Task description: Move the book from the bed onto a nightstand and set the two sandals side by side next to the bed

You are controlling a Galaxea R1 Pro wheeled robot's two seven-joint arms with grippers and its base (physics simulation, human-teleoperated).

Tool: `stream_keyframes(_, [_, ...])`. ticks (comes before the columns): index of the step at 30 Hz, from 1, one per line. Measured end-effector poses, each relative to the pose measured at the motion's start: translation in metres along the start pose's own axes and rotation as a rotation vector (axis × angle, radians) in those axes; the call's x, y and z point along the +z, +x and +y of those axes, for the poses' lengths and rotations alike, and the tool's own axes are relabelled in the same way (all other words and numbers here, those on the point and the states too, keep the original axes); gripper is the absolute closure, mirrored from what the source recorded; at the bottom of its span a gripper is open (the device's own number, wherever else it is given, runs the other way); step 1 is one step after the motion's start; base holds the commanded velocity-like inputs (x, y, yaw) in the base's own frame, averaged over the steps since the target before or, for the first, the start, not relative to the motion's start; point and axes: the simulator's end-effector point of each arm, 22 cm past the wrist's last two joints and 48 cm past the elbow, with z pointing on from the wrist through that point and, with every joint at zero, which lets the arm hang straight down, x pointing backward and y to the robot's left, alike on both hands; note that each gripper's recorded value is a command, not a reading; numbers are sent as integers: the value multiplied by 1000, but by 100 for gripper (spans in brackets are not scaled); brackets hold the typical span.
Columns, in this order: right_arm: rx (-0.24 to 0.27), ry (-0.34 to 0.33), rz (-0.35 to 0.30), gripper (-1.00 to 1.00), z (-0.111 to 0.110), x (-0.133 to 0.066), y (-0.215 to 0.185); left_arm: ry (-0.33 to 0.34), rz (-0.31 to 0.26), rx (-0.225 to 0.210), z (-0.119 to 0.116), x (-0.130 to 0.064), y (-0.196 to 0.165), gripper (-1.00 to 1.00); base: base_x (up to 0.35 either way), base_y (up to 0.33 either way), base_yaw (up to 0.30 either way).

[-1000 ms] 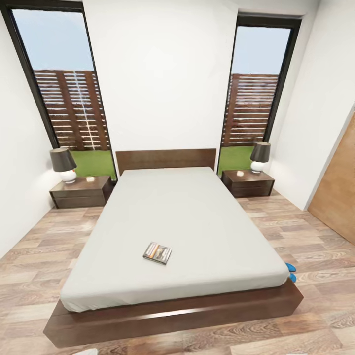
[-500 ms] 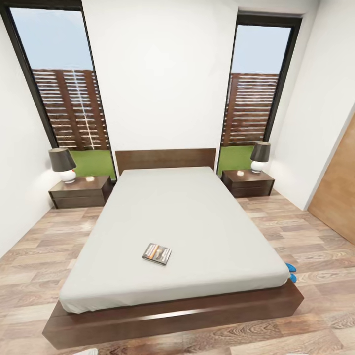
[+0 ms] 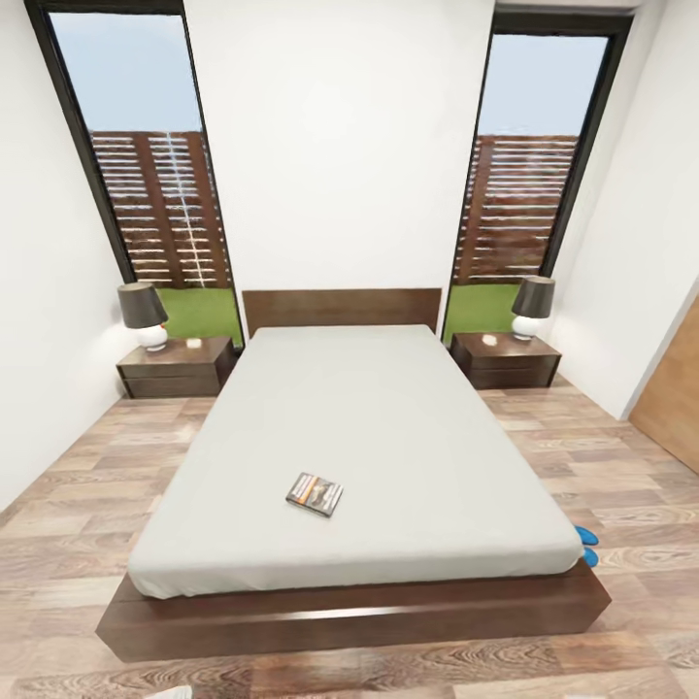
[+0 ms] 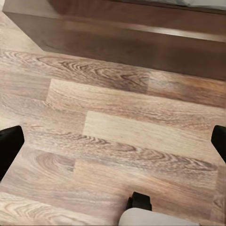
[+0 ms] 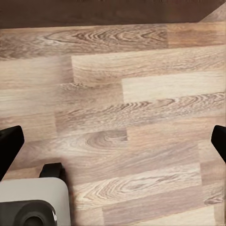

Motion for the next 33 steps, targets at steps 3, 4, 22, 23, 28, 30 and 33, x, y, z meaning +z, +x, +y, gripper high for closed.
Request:
stream_keyframes(3, [-1, 0, 4, -100, 0, 1, 2, -1, 3, 1, 0, 0, 2, -100, 25, -71, 161])
stream_keyframes(4, [-1, 0, 5, -100, 0, 1, 2, -1, 5, 1, 1, 1, 2, -100, 16, -44, 162])
stream_keyframes(22, [-2, -1, 13, -100, 1, 2, 6, -3, 12, 3, 1, 1, 5, -100, 44, -71, 53])
stream_keyframes(23, [-3, -1, 14, -100, 1, 2, 6, -3, 12, 3, 1, 1, 5, -100, 20, -27, 80])
stream_keyframes(28, [-2, -2, 16, -100, 2, 2, 7, -3, 14, 4, 1, 1, 6, -100, 20, -16, 108])
stream_keyframes(30, [-3, -2, 16, -100, 2, 2, 7, -3, 14, 4, 1, 1, 6, -100, 49, -28, 126])
stream_keyframes(33, [-2, -3, 16, -100, 2, 2, 7, -3, 13, 3, 1, 1, 6, -100, 75, -75, 125])
